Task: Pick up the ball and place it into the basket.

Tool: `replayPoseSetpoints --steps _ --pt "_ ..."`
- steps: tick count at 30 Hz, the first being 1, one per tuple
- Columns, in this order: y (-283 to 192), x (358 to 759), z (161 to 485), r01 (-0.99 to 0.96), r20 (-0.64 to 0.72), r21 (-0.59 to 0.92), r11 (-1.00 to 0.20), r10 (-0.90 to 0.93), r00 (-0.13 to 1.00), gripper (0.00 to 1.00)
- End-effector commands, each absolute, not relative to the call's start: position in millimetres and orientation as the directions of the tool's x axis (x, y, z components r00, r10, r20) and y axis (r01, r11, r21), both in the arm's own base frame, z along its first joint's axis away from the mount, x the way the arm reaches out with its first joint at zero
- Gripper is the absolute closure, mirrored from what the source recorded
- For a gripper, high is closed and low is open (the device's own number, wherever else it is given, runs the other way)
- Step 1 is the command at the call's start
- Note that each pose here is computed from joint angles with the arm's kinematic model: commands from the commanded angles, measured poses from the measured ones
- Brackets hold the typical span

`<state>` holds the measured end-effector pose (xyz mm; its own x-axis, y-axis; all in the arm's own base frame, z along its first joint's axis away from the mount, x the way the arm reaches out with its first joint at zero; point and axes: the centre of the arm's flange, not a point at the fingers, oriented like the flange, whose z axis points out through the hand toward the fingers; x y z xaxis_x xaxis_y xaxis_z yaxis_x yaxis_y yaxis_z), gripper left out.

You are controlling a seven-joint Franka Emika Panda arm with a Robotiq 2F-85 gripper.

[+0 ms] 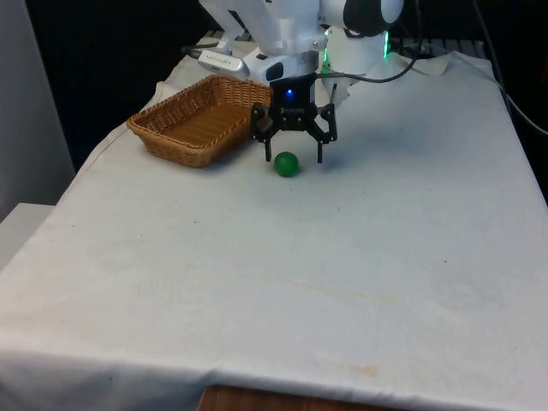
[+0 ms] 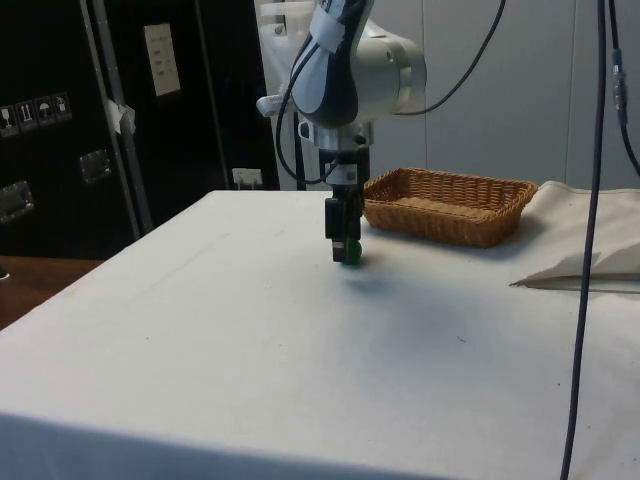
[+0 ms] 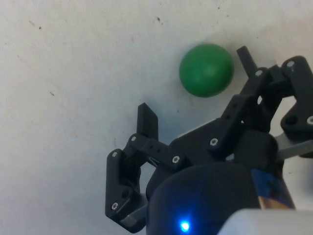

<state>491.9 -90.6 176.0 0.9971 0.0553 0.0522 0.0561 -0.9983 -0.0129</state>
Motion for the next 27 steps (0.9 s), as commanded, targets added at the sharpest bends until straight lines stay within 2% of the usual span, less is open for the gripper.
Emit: replayPoseSetpoints --steps 1,10,12,13,18,19,20,27 --pt "-90.4 492.8 176.9 0.056 0.060 -0.015 -0.998 0.055 0.997 0.00" --pt "-90.0 493.2 173.2 0.056 0.053 -0.011 -0.998 0.056 0.997 0.02" --pt "-91.0 492.0 173.5 0.057 0.047 -0.010 -0.998 0.056 0.997 0.17" --pt "-90.0 493.6 172.5 0.057 0.051 -0.011 -0.998 0.056 0.997 0.17" --pt "-89.6 494.1 171.7 0.058 0.050 -0.010 -0.998 0.058 0.997 0.67" --pt "-89.6 494.1 171.7 0.058 0.050 -0.010 -0.998 0.058 0.997 0.89" --pt "-89.7 494.4 171.6 0.057 0.050 -0.009 -0.998 0.057 0.997 0.99" --pt "-89.7 494.3 171.6 0.057 0.050 -0.009 -0.998 0.056 0.997 0.98"
